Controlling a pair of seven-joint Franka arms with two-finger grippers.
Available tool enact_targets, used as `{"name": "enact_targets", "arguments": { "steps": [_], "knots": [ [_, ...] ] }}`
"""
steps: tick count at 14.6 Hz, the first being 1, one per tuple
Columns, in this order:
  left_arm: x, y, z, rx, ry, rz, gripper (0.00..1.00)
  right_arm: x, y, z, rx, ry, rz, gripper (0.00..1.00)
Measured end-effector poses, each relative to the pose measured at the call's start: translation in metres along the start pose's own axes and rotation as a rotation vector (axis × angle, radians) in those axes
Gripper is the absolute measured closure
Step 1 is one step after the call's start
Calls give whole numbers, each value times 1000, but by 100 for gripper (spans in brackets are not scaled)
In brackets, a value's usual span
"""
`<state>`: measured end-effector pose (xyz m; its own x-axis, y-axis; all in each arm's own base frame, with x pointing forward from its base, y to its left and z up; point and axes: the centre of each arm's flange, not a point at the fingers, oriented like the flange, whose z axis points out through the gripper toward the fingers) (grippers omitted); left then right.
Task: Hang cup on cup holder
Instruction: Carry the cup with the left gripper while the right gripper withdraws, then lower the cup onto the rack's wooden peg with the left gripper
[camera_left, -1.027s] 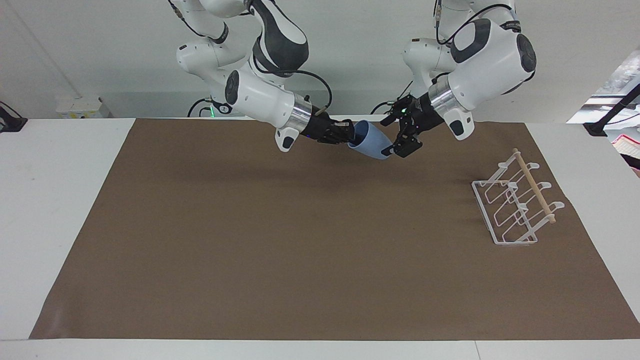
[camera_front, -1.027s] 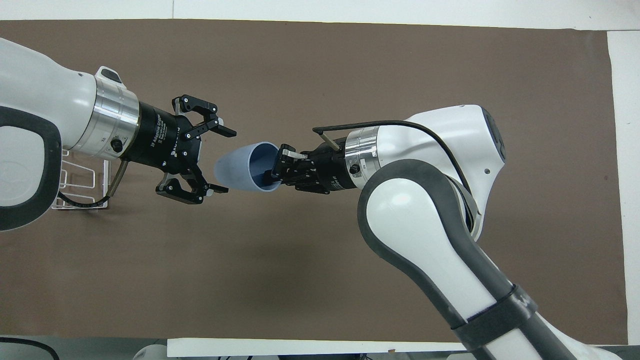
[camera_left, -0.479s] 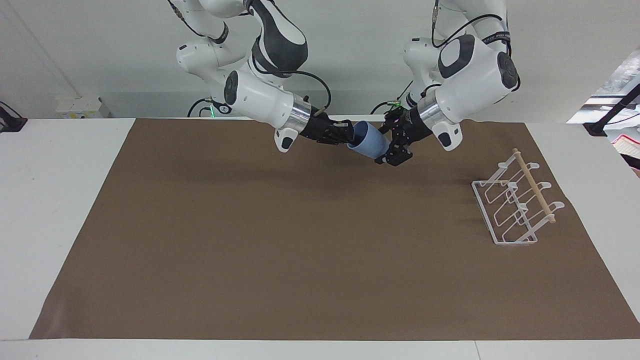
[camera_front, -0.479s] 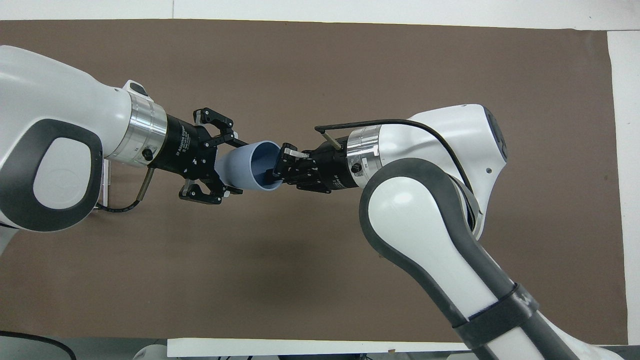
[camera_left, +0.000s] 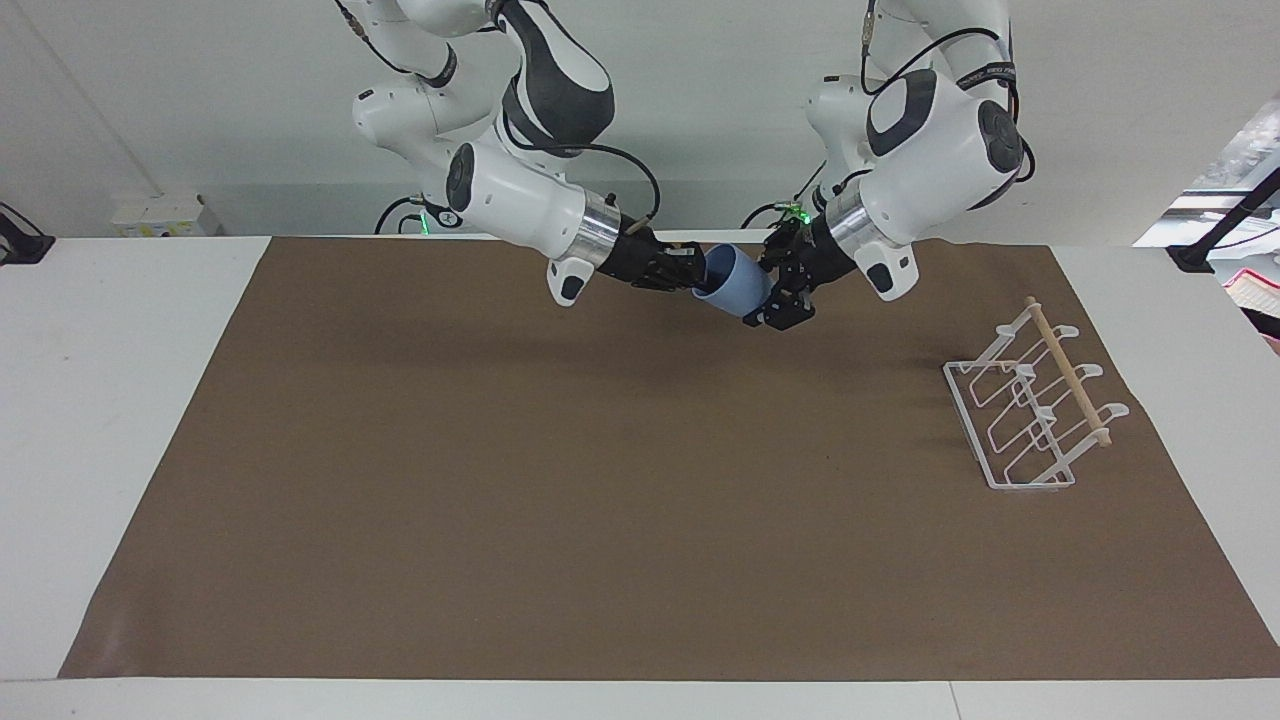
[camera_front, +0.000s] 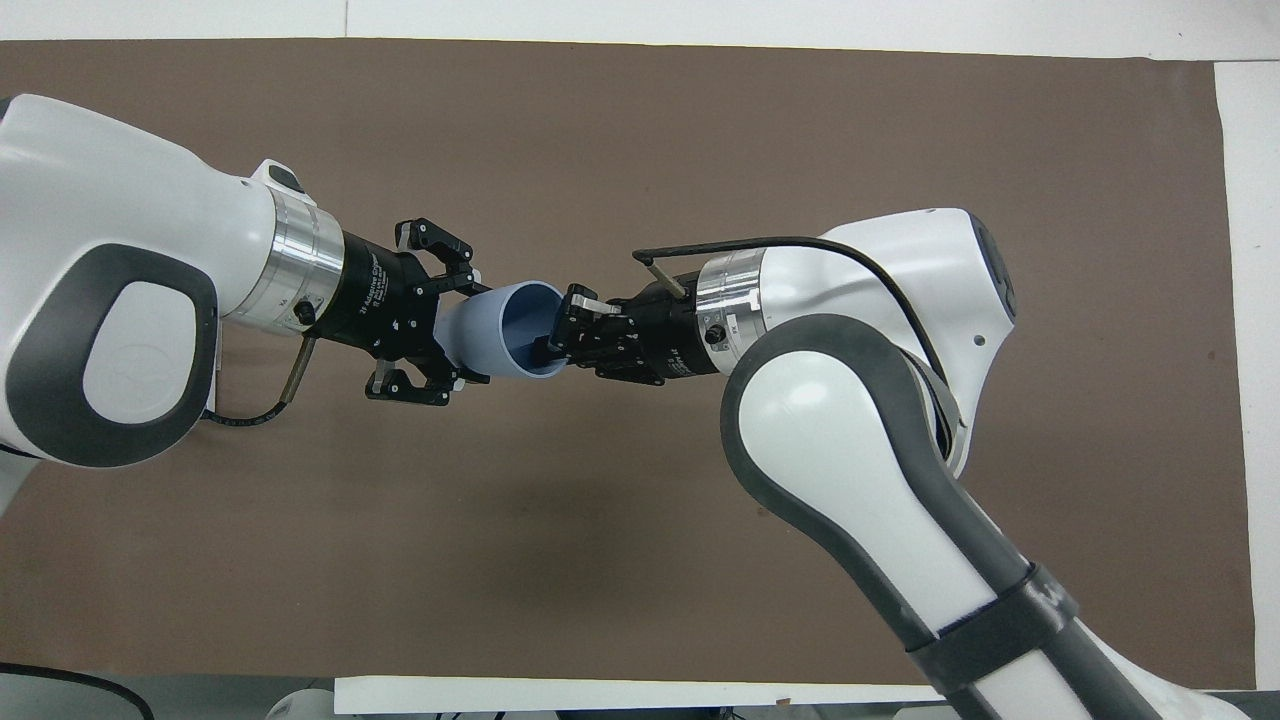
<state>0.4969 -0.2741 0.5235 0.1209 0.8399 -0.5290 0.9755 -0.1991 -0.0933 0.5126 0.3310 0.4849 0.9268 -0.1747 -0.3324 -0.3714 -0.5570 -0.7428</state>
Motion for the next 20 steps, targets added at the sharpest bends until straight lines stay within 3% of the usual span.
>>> {"name": "enact_targets", "arguments": {
  "steps": [2, 4, 6, 8, 12, 13, 15, 17, 20],
  "knots": [
    [24, 7, -10, -22, 85, -29, 26, 14, 4, -18, 6, 46, 7, 67],
    [54, 12, -19, -46, 281, -19, 26, 40, 16, -61, -54, 142, -25, 45],
    [77, 16, -28, -62, 492, 17, 26, 65, 37, -125, -228, 266, -115, 22],
    [94, 19, -40, -58, 697, 57, 26, 71, 58, -177, -400, 294, -153, 4],
    [105, 23, -49, 17, 1149, 152, 26, 68, 85, -280, -769, 308, -151, 0],
    [106, 24, -49, 35, 1269, 165, 26, 64, 86, -307, -829, 304, -149, 0],
    [114, 31, -54, 14, 1496, 151, 26, 48, 84, -358, -900, 268, -146, 0],
    [126, 44, -53, -36, 1680, 131, 26, 26, 76, -397, -954, 228, -160, 0],
    [151, 61, -37, -71, 1920, 78, 26, 14, 71, -404, -998, 174, -162, 0]
  ]
}}
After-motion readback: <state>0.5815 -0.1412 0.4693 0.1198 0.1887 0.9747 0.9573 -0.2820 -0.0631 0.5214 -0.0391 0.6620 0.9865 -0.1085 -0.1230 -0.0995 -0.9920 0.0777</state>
